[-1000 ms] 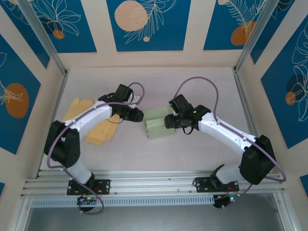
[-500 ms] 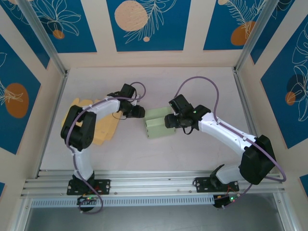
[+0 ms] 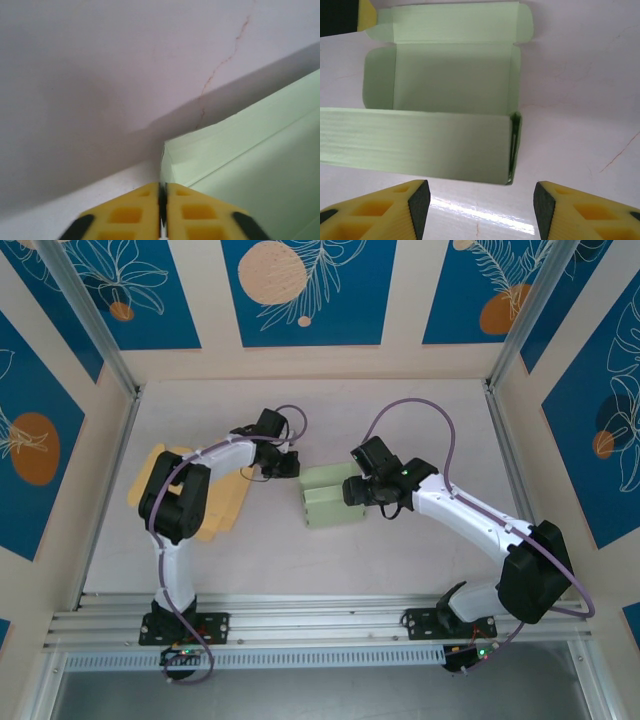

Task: Fold the paper box

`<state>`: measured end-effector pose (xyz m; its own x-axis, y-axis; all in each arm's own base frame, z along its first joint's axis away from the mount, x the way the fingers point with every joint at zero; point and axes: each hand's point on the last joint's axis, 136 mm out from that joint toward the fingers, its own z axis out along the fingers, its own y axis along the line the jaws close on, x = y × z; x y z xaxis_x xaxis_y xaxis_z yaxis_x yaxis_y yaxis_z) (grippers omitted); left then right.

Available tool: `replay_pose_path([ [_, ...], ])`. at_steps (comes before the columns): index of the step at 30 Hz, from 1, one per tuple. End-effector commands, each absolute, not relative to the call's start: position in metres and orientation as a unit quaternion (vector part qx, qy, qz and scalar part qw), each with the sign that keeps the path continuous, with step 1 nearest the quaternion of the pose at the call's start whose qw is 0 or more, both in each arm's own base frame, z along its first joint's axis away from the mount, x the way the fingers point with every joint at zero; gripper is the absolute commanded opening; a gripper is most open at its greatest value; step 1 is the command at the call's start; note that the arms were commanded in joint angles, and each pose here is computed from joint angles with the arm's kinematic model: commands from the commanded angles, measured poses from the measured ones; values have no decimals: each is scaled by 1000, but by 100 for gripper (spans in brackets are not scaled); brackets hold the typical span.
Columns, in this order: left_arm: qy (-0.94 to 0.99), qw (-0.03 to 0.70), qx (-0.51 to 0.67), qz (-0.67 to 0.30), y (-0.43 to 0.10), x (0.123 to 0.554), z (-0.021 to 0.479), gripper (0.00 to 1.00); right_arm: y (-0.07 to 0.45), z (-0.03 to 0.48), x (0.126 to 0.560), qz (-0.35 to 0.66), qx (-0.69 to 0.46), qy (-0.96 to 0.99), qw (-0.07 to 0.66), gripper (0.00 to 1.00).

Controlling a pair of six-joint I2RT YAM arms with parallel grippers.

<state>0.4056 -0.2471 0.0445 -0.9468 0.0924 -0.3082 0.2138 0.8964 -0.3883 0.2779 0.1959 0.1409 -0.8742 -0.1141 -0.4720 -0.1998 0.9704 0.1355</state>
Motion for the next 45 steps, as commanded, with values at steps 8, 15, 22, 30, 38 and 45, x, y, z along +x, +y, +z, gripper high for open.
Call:
replay_pose_path([
  [8,945,204,84,-243,-254,423,84,0,184,150,278,83,-58,960,260,59],
  [15,897,311,106,-295,-261,429,152,0,167,163,283,91,-20,950,298,60],
  [22,848,400,123,-327,-258,416,197,0,165,185,293,135,-17,927,351,61],
  [30,825,427,128,-347,-247,384,170,6,170,184,298,159,-16,920,359,61],
  [38,816,437,135,-353,-238,354,169,10,166,190,290,172,-1,916,362,61],
  [45,773,500,170,-350,-242,354,215,0,158,191,288,162,8,914,371,61],
])
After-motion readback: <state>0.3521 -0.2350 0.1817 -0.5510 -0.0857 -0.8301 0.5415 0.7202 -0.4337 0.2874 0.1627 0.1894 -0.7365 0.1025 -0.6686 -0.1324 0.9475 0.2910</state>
